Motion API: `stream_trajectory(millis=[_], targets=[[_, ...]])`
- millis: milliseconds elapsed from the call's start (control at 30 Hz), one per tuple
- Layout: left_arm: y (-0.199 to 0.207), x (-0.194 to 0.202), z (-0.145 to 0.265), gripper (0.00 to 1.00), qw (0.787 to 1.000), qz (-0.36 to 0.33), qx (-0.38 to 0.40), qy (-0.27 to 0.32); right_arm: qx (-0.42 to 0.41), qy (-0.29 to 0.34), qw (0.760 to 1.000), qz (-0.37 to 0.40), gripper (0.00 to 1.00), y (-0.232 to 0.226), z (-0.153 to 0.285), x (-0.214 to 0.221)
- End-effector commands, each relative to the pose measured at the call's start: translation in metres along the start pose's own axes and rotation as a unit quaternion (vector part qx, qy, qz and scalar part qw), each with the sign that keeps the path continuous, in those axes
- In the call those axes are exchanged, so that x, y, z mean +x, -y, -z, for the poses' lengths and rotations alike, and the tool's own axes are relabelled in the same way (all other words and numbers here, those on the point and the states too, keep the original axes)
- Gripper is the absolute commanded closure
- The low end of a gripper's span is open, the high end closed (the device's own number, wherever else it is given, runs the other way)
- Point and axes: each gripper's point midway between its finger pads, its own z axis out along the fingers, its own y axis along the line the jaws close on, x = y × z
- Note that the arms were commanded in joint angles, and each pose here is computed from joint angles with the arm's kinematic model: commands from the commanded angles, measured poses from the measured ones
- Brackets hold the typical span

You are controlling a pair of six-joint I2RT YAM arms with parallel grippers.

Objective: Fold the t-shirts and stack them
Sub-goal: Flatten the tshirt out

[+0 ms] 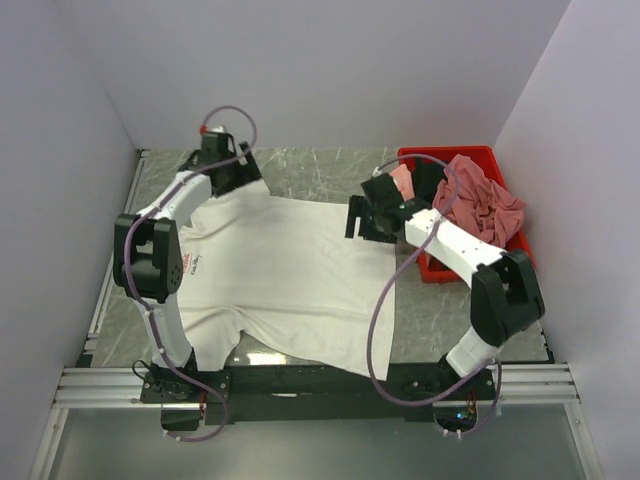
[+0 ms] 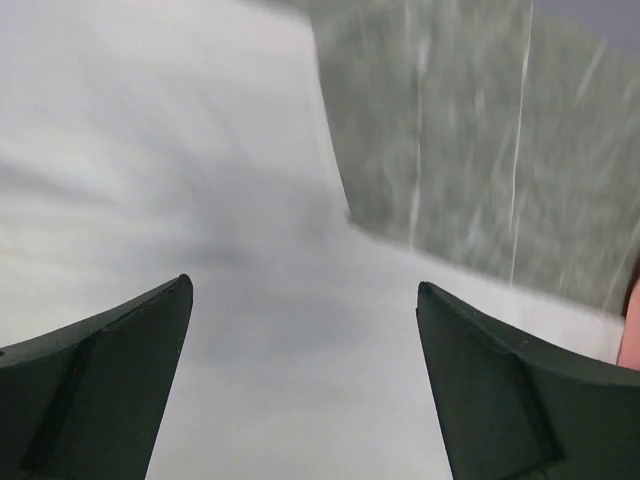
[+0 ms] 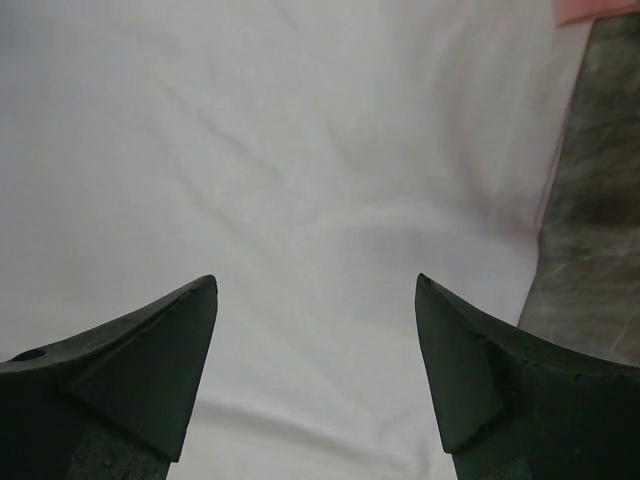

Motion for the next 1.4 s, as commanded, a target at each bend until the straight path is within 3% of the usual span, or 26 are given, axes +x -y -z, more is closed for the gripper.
stream_trajectory(millis=[0,133,300,633,900,1167,1367], targets=[[-0.004,0.049,0.006,0.01,0.999,0.013,-0.016,-0.040,0.017,0.010,0.999,-0.027,0.14,0.010,-0.022,-0.025],[-0.020,0.075,-0.003,0.00,0.997,0.014,-0.035,-0.068,0.029,-0.008,0.999,-0.041,0.14,0.020,-0.050,-0.035],[-0.039,0.074,-0.022,0.01,0.994,0.005,-0.087,-0.072,0.063,-0.024,0.997,-0.030,0.14,0.030,-0.082,-0.048],[-0.066,0.075,-0.062,0.01,0.988,0.024,-0.121,-0.089,0.077,-0.076,0.994,-0.020,0.15,0.033,-0.131,-0.051],[-0.083,0.066,-0.083,0.01,0.987,0.046,-0.114,-0.106,0.059,-0.093,0.994,0.009,0.17,0.024,-0.160,-0.078],[-0.070,0.041,-0.107,0.01,0.990,0.041,-0.077,-0.108,0.010,-0.079,0.997,-0.001,0.18,0.013,-0.182,-0.113],[-0.028,-0.014,-0.085,0.01,0.999,0.010,0.006,-0.047,-0.040,-0.035,0.998,0.019,0.18,-0.008,-0.148,-0.140]])
